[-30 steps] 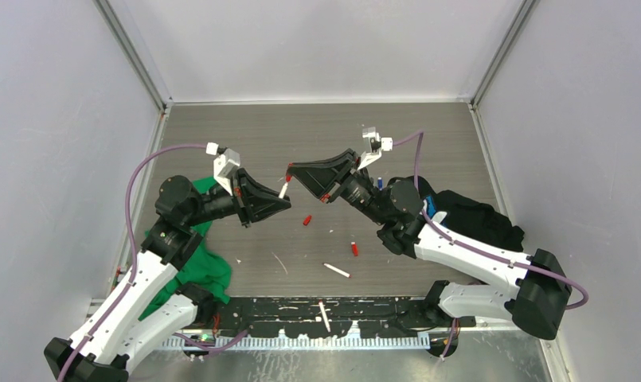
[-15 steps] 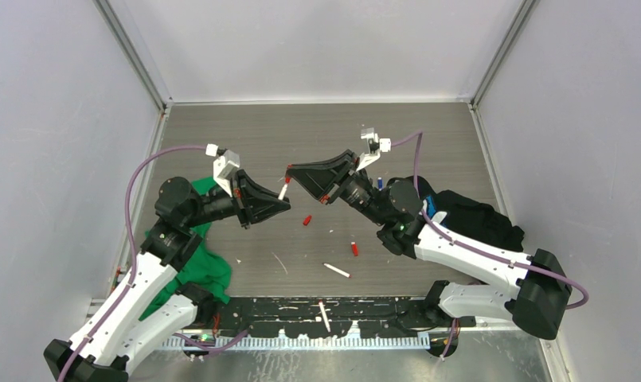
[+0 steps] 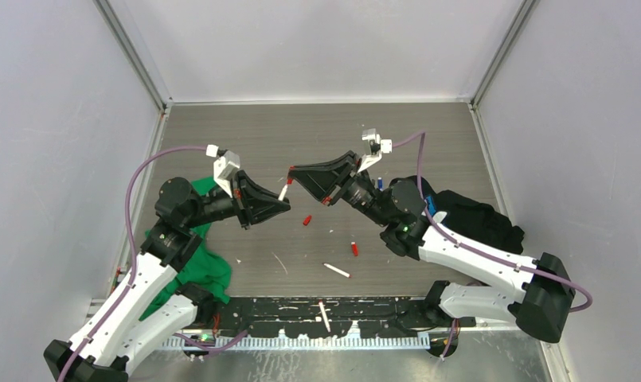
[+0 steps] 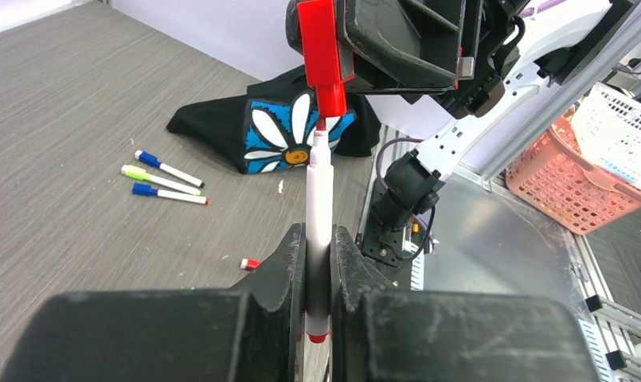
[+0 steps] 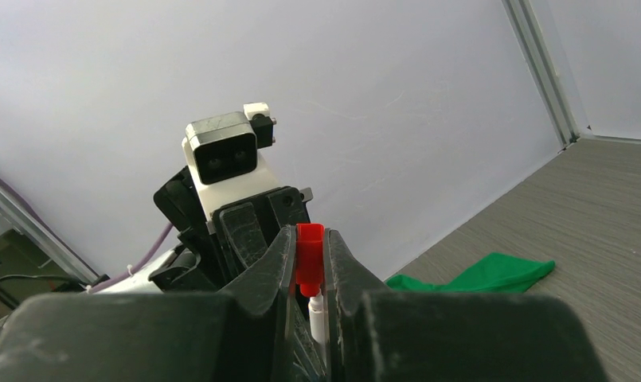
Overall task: Insert the pens into the pen caps
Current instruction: Insert the pen cap onto the pen.
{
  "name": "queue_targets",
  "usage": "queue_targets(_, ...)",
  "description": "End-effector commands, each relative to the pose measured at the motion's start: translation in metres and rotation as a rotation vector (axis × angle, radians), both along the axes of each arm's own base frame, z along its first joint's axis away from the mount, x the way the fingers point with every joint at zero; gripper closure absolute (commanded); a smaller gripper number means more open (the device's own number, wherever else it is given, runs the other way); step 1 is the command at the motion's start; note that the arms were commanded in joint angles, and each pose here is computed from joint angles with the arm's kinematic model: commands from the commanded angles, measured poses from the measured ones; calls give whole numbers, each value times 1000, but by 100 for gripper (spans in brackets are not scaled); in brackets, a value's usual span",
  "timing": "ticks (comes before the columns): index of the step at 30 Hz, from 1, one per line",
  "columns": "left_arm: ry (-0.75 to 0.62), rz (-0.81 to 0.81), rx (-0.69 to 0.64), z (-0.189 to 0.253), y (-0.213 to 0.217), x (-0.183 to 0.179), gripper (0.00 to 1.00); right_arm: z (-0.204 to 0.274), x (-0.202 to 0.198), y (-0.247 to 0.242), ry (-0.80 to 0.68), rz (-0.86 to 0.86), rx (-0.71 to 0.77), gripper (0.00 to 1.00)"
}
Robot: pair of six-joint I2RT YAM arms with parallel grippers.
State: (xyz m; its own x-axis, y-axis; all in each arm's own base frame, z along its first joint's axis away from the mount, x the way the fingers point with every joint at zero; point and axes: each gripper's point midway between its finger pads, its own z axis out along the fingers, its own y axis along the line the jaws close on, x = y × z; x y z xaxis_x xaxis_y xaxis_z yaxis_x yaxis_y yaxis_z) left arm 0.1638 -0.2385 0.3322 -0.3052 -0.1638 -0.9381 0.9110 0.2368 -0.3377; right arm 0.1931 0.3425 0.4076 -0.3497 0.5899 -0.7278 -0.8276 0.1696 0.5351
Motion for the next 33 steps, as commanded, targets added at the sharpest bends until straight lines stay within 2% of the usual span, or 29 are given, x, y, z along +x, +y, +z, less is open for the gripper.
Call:
queue_targets(1, -95, 20, -40, 21, 3, 0, 100, 11, -10, -2, -45, 17, -5, 99)
queue_targets(9, -95, 20, -40, 20, 3, 0, 100, 11, -13, 9, -46, 54, 3, 99)
queue_targets(33, -101, 21, -43, 22, 4, -1, 100, 32, -9, 0, -84, -6, 41, 99)
